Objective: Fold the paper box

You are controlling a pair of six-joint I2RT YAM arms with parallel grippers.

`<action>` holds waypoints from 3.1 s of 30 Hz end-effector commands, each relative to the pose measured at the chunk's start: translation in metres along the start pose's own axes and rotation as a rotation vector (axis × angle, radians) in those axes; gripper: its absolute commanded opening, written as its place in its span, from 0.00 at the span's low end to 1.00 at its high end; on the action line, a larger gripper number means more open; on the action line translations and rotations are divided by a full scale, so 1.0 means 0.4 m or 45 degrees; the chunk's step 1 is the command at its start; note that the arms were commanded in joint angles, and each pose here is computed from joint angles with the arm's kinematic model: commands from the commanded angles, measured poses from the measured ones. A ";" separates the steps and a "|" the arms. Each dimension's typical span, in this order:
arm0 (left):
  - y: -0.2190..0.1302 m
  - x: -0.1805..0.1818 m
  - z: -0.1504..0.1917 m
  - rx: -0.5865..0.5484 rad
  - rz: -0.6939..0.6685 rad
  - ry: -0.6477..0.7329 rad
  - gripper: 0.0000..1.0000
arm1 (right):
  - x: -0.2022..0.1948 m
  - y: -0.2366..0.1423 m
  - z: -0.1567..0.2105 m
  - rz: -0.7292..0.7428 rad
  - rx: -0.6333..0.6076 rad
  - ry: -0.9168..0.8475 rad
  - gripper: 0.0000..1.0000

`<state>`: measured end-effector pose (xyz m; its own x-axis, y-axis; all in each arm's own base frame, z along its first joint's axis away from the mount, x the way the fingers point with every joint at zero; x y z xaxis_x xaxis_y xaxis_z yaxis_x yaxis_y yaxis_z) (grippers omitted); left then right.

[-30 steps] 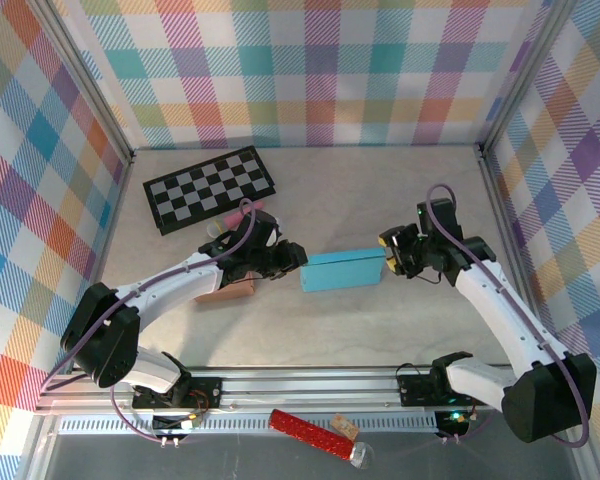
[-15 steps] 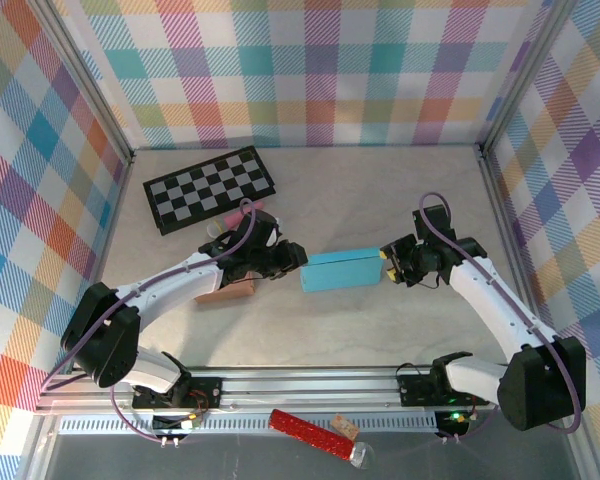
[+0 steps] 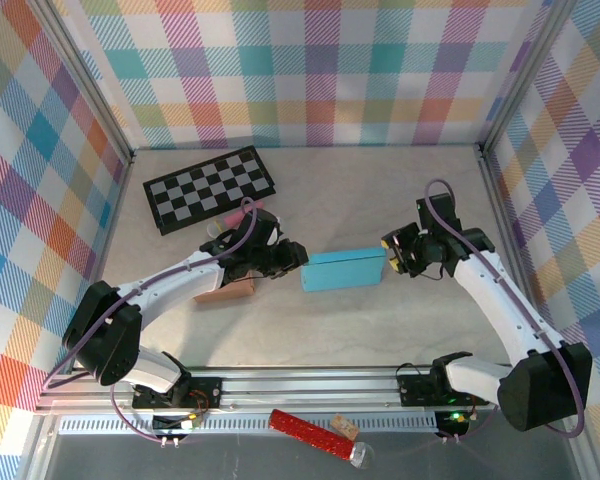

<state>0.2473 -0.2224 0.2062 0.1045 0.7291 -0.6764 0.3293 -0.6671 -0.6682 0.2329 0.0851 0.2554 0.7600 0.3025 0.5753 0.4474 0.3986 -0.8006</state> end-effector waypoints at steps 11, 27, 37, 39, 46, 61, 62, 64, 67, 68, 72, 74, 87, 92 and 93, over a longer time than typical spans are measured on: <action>0.027 0.067 0.045 0.141 -0.201 -0.040 0.27 | -0.068 0.106 -0.022 0.183 0.042 0.094 0.43; 0.030 0.043 0.051 0.141 -0.203 0.063 0.26 | -0.015 0.006 0.001 0.099 0.028 0.184 0.64; 0.029 0.031 0.057 0.128 -0.210 0.089 0.26 | 0.027 0.095 0.005 0.108 0.130 0.380 0.75; 0.030 0.030 0.060 0.130 -0.209 0.094 0.26 | 0.031 0.116 0.007 0.129 0.146 0.372 0.74; 0.027 0.021 0.062 0.122 -0.215 0.112 0.26 | 0.000 0.171 0.008 0.167 0.171 0.359 0.62; -0.064 -0.031 0.039 0.020 -0.242 0.174 0.49 | 0.054 0.260 -0.018 -0.249 0.254 -0.158 0.49; -0.077 -0.035 0.035 0.004 -0.244 0.178 0.50 | 0.061 0.269 -0.022 -0.284 0.269 -0.192 0.47; -0.100 -0.038 0.027 -0.025 -0.252 0.178 0.51 | 0.071 0.284 -0.024 -0.336 0.291 -0.251 0.46; -0.132 -0.035 0.015 -0.064 -0.273 0.176 0.52 | 0.082 0.312 -0.032 -0.406 0.327 -0.306 0.45; -0.140 -0.032 0.011 -0.076 -0.282 0.175 0.53 | 0.085 0.324 -0.035 -0.430 0.345 -0.319 0.45; -0.159 -0.010 -0.003 -0.093 -0.307 0.151 0.53 | 0.090 0.411 -0.047 -0.490 0.456 -0.380 0.57; -0.163 -0.005 -0.007 -0.089 -0.307 0.141 0.53 | 0.073 0.458 -0.055 -0.452 0.529 -0.368 0.59; -0.099 0.041 -0.067 0.008 -0.380 0.035 0.53 | 0.046 0.307 -0.070 -0.083 0.292 -0.464 0.67; -0.030 0.066 -0.142 0.067 -0.397 0.007 0.48 | 0.073 0.324 -0.052 -0.042 0.346 -0.505 0.58; -0.023 0.065 -0.155 0.058 -0.401 0.019 0.48 | 0.076 0.323 -0.049 -0.030 0.347 -0.516 0.58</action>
<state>0.2941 -0.1859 0.2098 -0.0103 0.9056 -0.4241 0.3188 -0.3990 -0.8597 0.3280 0.1245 0.1730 0.4692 0.5237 0.7110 0.3634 0.6193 -0.6960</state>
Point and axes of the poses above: each hand's point on the last joint's axis, 136 mm out from that joint toward the fingers, its own y axis out along the fingers, its own x axis along the line the jaws close on, z = x × y, the point moved 10 cm from there along -y, back along the fingers, and after that the axes turned 9 degrees about y, right-handed, at the moved point
